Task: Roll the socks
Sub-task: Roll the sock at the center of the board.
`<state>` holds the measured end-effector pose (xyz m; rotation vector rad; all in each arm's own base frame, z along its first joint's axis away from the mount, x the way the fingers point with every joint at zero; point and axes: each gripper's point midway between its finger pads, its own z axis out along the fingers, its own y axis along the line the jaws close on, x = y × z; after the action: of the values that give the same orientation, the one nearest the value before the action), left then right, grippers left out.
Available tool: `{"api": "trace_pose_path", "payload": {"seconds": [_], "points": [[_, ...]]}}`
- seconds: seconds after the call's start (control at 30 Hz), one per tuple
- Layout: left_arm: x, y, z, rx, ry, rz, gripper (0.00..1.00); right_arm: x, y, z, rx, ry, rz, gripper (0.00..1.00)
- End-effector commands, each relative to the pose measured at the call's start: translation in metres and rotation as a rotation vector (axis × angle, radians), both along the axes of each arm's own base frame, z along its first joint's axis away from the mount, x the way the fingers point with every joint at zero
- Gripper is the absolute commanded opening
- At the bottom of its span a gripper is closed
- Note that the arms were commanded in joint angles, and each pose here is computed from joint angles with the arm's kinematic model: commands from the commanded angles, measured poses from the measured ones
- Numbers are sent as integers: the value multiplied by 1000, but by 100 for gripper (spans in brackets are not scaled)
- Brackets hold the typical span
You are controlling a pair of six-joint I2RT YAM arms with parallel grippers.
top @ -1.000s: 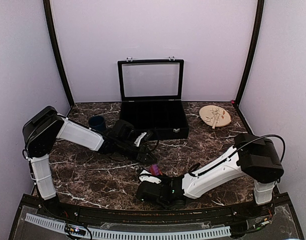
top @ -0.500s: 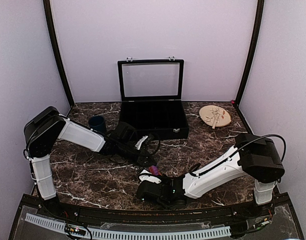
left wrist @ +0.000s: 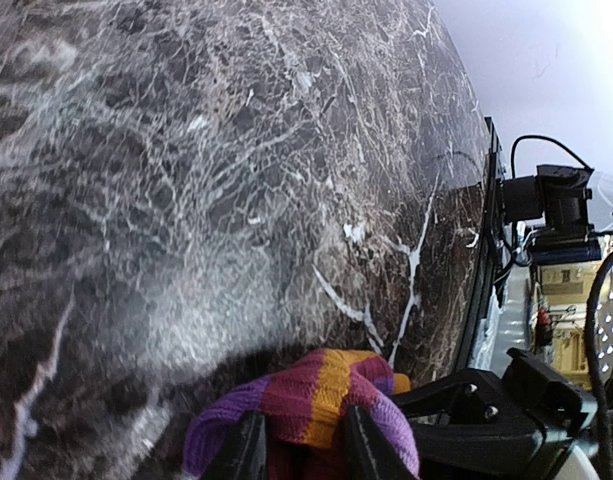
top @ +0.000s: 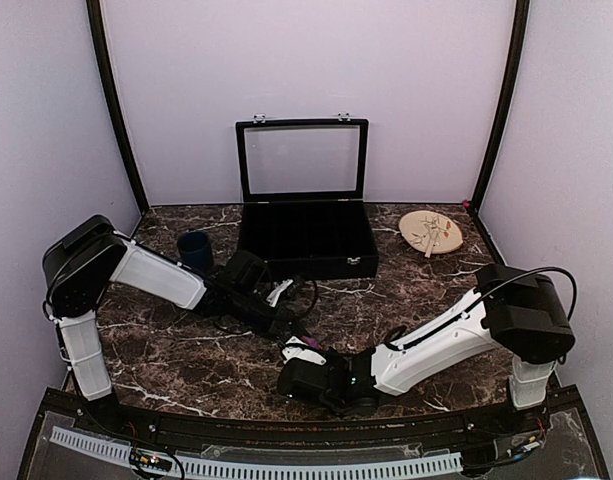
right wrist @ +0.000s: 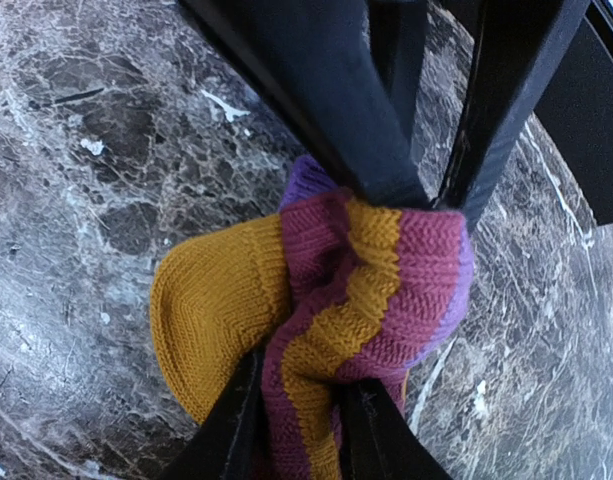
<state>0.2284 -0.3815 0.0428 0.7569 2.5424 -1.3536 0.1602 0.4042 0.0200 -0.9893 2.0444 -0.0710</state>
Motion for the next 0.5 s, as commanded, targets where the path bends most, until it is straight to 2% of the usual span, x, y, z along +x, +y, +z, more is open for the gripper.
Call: {"api": "trace_pose_path", "payload": {"seconds": [0.0, 0.1, 0.27, 0.47], "points": [[-10, 1, 24, -38, -25, -20, 30, -35, -38, -65, -189, 221, 66, 25], [-7, 0, 30, -43, -38, -9, 32, -36, -36, -63, -182, 223, 68, 25], [-2, -3, 43, -60, -57, 8, 45, -37, -35, -63, -180, 223, 73, 25], [-11, -4, 38, -59, -30, -32, 45, -36, -34, -63, -180, 220, 76, 25]]}}
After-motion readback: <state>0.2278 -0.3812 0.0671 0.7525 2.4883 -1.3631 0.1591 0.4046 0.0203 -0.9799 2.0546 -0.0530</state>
